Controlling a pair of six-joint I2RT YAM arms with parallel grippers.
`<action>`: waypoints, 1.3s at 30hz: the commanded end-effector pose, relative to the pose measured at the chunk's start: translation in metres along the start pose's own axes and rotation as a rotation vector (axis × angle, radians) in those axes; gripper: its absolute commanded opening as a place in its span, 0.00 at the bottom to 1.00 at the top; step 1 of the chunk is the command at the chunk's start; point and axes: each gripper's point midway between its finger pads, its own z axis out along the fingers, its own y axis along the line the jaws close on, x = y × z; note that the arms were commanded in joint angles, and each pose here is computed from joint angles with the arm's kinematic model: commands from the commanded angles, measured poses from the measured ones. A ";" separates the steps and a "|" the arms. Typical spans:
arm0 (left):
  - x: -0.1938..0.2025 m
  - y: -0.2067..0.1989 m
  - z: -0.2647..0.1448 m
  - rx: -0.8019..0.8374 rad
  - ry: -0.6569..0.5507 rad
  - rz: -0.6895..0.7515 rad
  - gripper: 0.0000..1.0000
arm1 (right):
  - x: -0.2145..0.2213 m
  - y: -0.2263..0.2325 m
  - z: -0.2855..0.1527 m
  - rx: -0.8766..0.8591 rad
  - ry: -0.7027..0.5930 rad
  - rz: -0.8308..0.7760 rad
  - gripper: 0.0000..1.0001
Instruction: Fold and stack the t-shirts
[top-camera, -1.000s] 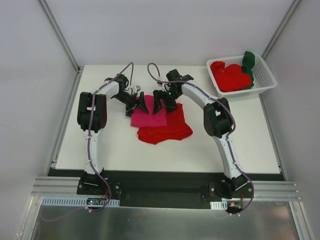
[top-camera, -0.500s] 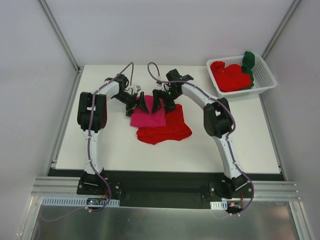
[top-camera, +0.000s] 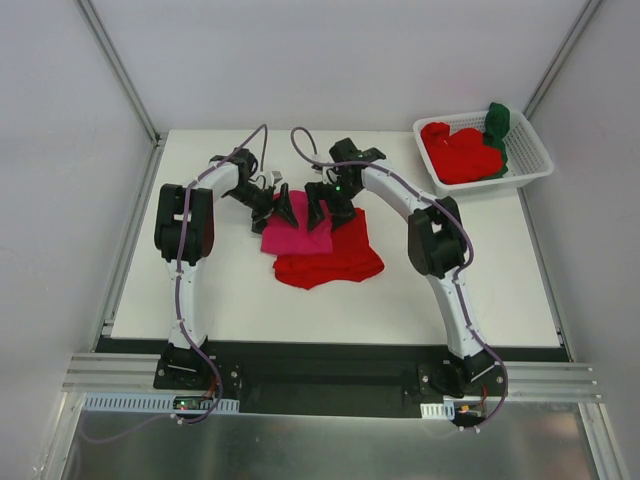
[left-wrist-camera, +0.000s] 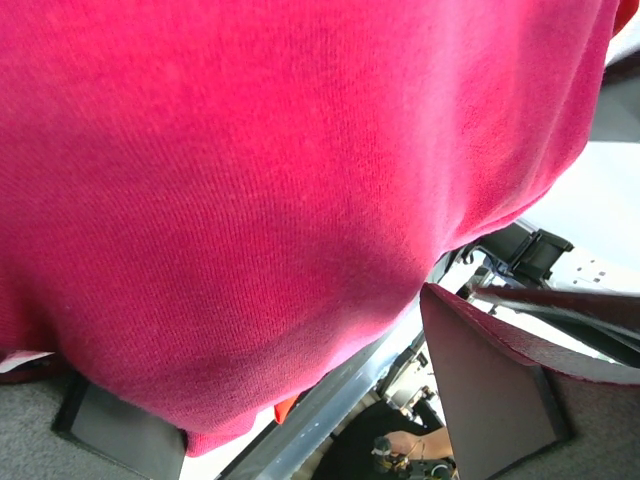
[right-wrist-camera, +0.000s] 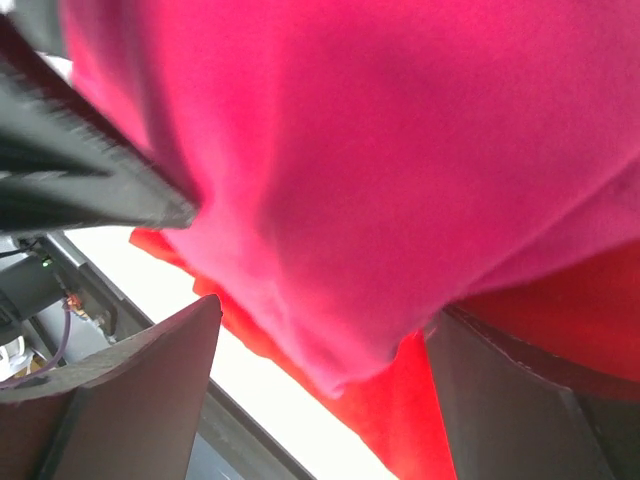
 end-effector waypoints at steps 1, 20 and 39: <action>0.007 -0.028 -0.014 0.052 -0.009 0.047 0.82 | -0.009 0.035 -0.045 -0.033 -0.078 -0.046 0.84; 0.012 -0.027 -0.013 0.053 0.000 0.045 0.83 | -0.003 0.016 -0.032 0.098 -0.048 -0.118 0.82; 0.015 -0.034 -0.014 0.076 0.005 0.048 0.84 | -0.001 0.006 0.001 0.102 -0.007 -0.126 0.82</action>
